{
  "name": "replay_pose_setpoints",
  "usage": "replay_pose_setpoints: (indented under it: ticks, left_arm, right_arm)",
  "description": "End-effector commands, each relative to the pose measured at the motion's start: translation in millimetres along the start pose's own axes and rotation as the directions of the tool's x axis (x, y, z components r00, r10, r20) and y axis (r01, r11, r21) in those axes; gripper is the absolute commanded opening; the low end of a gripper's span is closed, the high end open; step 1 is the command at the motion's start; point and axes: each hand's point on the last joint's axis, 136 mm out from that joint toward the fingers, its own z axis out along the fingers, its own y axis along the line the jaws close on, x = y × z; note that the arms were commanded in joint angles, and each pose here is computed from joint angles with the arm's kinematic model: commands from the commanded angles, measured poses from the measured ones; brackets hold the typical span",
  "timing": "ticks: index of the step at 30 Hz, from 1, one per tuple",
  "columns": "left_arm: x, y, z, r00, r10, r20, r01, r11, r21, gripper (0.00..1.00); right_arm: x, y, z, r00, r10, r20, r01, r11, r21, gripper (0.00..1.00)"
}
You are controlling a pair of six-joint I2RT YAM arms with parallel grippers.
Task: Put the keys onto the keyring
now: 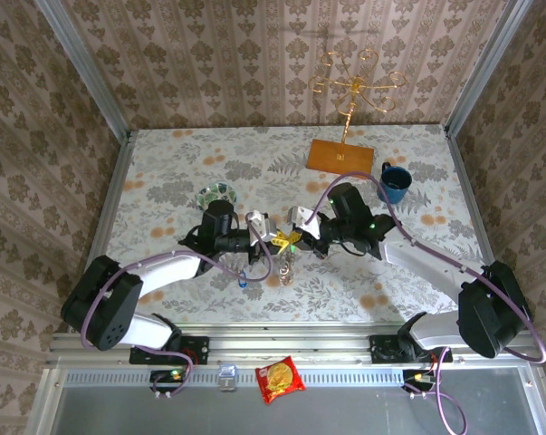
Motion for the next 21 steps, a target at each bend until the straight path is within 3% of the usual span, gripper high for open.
replay_pose_setpoints:
  ticks: [1,13,21]
  left_arm:
    - [-2.6,1.5,-1.5,0.999,0.041,-0.033,-0.040,0.999,0.003,0.00]
    - [1.5,-1.0,-3.6,0.997,0.042,-0.060,-0.042,0.999,0.006,0.00]
    - [0.5,-1.7,-3.3,0.998,0.043,-0.055,-0.043,0.999,0.013,0.00]
  right_arm:
    - [1.3,11.7,-1.5,0.999,-0.021,-0.035,0.020,0.999,-0.046,0.00]
    - [29.3,3.8,-1.3,0.991,0.066,-0.113,-0.062,0.997,0.035,0.00]
    - [24.3,5.5,-9.4,0.994,0.093,-0.062,-0.089,0.994,0.062,0.00]
